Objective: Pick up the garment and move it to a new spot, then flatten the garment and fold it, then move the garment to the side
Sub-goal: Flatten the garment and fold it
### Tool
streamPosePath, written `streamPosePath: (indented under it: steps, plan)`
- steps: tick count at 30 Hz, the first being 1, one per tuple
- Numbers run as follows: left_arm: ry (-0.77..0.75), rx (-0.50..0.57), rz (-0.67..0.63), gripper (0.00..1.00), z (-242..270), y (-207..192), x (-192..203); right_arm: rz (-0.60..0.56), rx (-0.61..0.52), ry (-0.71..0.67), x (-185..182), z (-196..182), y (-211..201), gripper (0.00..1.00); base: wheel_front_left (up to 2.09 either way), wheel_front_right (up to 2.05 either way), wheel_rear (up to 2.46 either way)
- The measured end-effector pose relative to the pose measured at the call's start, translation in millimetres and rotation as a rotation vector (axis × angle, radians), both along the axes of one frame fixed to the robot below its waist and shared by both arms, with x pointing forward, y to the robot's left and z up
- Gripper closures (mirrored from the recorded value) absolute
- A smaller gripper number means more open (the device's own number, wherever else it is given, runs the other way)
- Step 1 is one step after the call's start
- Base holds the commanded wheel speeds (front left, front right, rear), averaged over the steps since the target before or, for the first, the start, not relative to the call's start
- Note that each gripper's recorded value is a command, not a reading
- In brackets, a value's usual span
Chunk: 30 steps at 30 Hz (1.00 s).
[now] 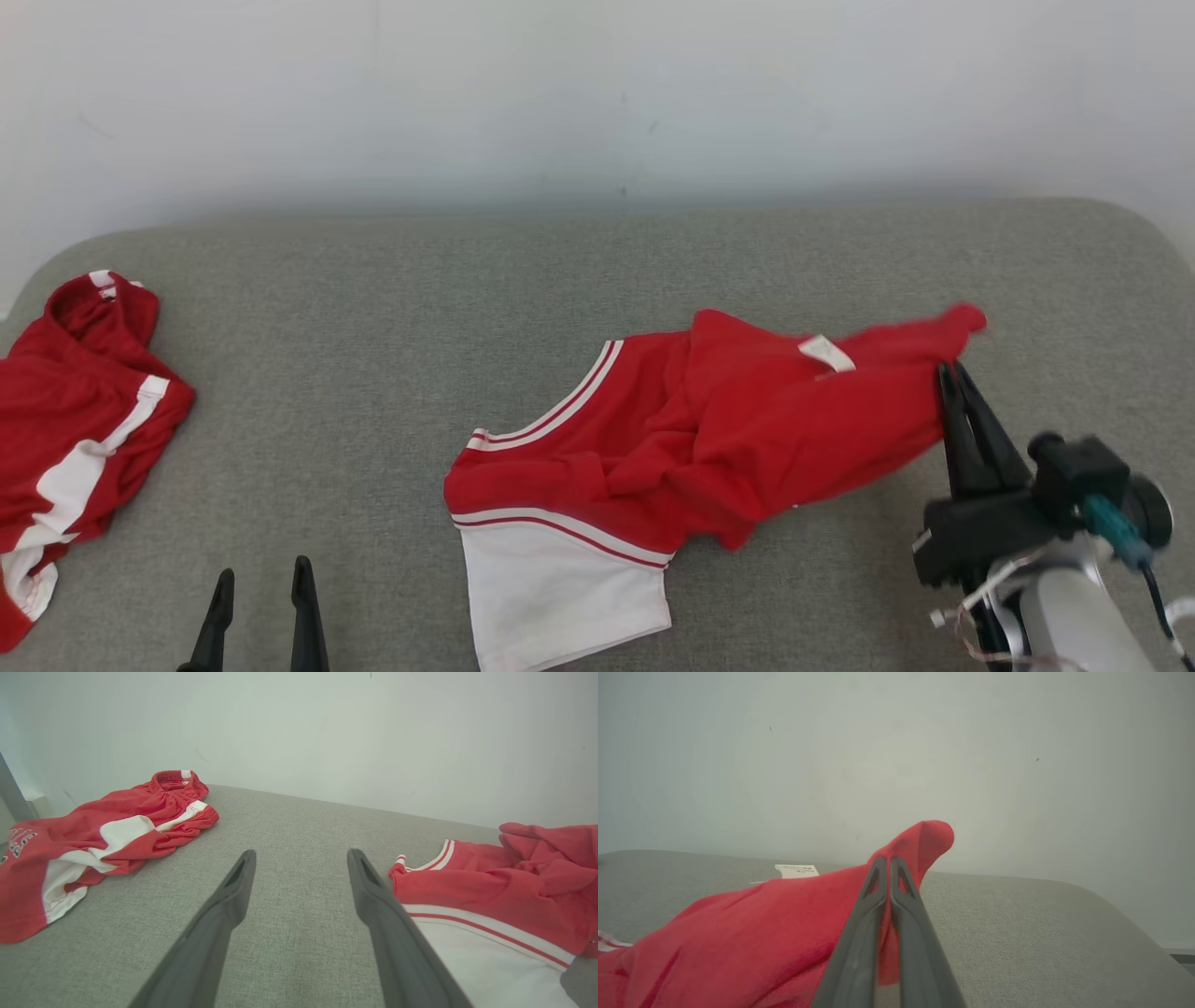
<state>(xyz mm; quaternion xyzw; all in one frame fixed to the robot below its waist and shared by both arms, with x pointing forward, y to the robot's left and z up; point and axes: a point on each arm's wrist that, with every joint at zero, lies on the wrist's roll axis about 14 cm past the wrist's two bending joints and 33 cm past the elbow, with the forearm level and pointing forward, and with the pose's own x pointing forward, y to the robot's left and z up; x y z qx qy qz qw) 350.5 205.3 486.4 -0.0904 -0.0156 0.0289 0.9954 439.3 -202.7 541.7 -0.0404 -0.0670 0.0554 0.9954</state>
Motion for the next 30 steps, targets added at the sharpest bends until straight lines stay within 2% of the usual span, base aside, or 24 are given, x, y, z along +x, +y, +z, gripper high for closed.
streamPosePath:
  steps: [7,8,9,10,18,30]
  plan:
    - [0.011,-0.007,-0.025,0.00,-4,-8,4,-0.116,0.082,0.120,-45,-51,-26,1.00,0.00,0.00,0.00]
    - [0.013,-0.009,-0.030,0.00,-4,-10,4,-0.126,0.095,0.142,-51,-59,-25,0.63,0.00,0.00,0.00]
    - [0.014,-0.009,-0.034,0.00,-5,-12,5,-0.134,0.107,0.156,-56,-64,-25,0.63,0.00,0.00,0.00]
    - [0.016,-0.010,-0.038,0.00,-5,-13,6,-0.144,0.117,0.164,-59,-68,-26,0.01,0.00,0.00,0.00]
    - [0.021,-0.008,-0.062,0.00,-8,-20,12,-0.192,0.120,0.077,-64,-43,-36,0.00,0.00,0.00,0.00]
    - [-0.002,0.002,-0.066,0.00,0,-19,10,-0.166,0.118,-0.017,-71,-14,-25,0.00,0.00,0.00,0.00]
